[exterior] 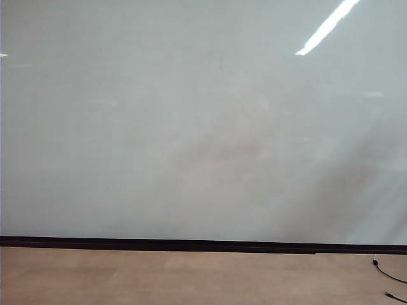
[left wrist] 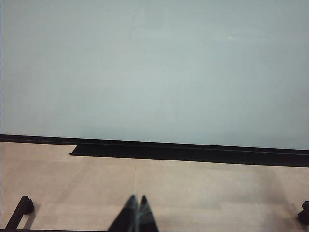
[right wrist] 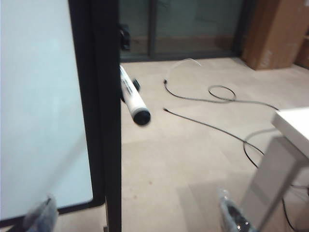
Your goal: Pick up the pen on the shelf to the right of the whiteboard and write the letter A.
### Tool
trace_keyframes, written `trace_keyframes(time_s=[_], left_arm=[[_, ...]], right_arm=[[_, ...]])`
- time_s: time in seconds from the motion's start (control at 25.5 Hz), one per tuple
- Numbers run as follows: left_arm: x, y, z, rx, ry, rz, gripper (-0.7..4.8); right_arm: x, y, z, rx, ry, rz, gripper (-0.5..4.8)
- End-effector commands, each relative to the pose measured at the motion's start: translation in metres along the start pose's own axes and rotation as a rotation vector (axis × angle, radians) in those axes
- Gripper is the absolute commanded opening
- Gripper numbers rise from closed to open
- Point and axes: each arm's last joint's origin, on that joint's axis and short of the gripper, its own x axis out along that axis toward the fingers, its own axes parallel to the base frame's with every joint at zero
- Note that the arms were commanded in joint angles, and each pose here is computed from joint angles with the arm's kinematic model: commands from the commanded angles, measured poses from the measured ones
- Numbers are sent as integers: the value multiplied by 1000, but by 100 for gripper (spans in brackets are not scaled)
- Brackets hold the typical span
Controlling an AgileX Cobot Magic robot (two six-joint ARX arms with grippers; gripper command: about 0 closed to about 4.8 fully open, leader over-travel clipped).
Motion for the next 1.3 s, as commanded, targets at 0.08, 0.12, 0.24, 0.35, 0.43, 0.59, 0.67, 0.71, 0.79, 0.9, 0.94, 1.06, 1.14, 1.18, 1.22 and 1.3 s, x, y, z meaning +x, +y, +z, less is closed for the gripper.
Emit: trace_keyframes(time_s=[0.08, 0.12, 0.24, 0.35, 0.43, 0.59, 0.67, 0.71, 0.79, 0.9, 0.94, 1.06, 1.14, 1.18, 1.22, 1.3], left_arm=[[0, 0, 2, 4, -10, -1, -5], [0, 0, 2, 4, -10, -1, -4], [0, 0, 2, 4, -10, -1, -4], [0, 0, 2, 4, -10, -1, -5], [0, 0, 2, 4, -10, 0, -5], [0, 0, 2, 4, -10, -1, -4], [0, 0, 2, 4, -10, -1, -4], [0, 0, 2, 4, -10, -2, -4], [0, 0, 2, 4, -10, 0, -4], [0, 0, 2, 4, -10, -2, -5], [0, 0, 2, 4, -10, -1, -4], [0, 0, 2, 4, -10, -1, -5], [0, 0, 2, 4, -10, -1, -5], [0, 0, 2, 4, -10, -1, -5], [0, 0, 2, 4, -10, -1, -4], [0, 0, 2, 4, -10, -1, -4]], right_arm=[[10, -1, 5, -22, -73, 48, 433], [12, -2, 5, -26, -75, 47, 433], [19, -5, 2, -24, -62, 55, 433], [24, -12, -4, -22, -68, 39, 432], [26, -16, -6, -16, -71, 43, 432], [31, -24, -9, -3, -80, 67, 432], [34, -28, -9, 18, -78, 91, 432], [37, -30, -8, 36, -81, 112, 432], [41, -32, -6, 49, -85, 138, 432], [44, -34, -2, 55, -101, 149, 431], [45, -34, -2, 62, -103, 148, 431], [47, -35, -1, 80, -95, 150, 431], [47, -35, -1, 83, -95, 152, 431], [47, -35, 0, 87, -102, 152, 431], [47, -35, 0, 89, -105, 151, 431], [47, -35, 1, 104, -108, 152, 431]])
